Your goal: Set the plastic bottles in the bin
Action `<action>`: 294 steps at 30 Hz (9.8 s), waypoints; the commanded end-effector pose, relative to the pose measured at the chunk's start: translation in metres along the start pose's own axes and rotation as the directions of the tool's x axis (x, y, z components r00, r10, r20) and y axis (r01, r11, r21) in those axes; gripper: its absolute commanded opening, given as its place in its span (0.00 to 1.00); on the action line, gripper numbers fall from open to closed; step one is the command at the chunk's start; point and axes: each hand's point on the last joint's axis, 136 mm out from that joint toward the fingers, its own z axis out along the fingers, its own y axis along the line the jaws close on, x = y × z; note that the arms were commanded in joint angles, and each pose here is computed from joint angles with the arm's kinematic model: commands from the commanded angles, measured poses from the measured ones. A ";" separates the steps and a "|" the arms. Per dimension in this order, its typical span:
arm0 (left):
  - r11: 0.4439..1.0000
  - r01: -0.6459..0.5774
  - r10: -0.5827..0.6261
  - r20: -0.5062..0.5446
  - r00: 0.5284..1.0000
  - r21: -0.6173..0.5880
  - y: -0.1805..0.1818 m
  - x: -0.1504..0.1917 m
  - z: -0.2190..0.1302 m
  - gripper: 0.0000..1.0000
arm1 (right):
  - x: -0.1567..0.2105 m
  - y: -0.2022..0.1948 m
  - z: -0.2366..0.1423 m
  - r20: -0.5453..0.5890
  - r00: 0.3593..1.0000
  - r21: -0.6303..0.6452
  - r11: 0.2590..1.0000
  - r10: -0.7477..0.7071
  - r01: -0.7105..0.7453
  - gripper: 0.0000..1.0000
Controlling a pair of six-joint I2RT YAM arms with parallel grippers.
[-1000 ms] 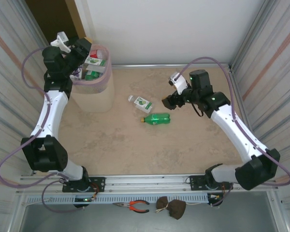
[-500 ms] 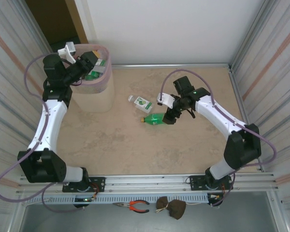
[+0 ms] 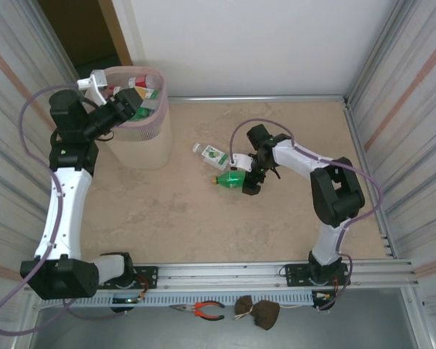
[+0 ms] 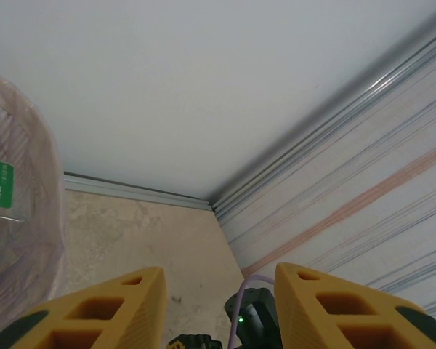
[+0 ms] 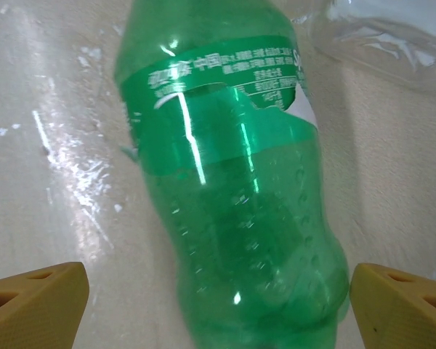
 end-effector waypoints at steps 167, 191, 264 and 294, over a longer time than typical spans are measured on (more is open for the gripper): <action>0.419 -0.434 0.847 0.171 0.503 -0.798 0.159 -0.175 0.071 0.46 | -0.093 0.083 -0.255 0.103 0.735 0.862 0.429 -0.671 0.271 0.99; 0.424 -0.410 0.776 0.091 0.624 -0.808 0.240 -0.142 0.075 0.56 | -0.079 0.072 -0.246 0.145 0.765 0.838 0.489 -0.627 0.241 0.99; 0.680 -0.435 0.349 -0.261 0.900 -0.591 0.279 -0.064 0.066 0.26 | -0.088 0.082 -0.252 0.145 0.747 0.849 0.470 -0.649 0.243 0.99; 0.740 -0.562 0.543 -0.165 0.823 -0.370 0.132 -0.094 0.127 0.40 | -0.095 0.065 -0.270 0.388 0.832 0.741 0.671 -0.396 -0.026 0.98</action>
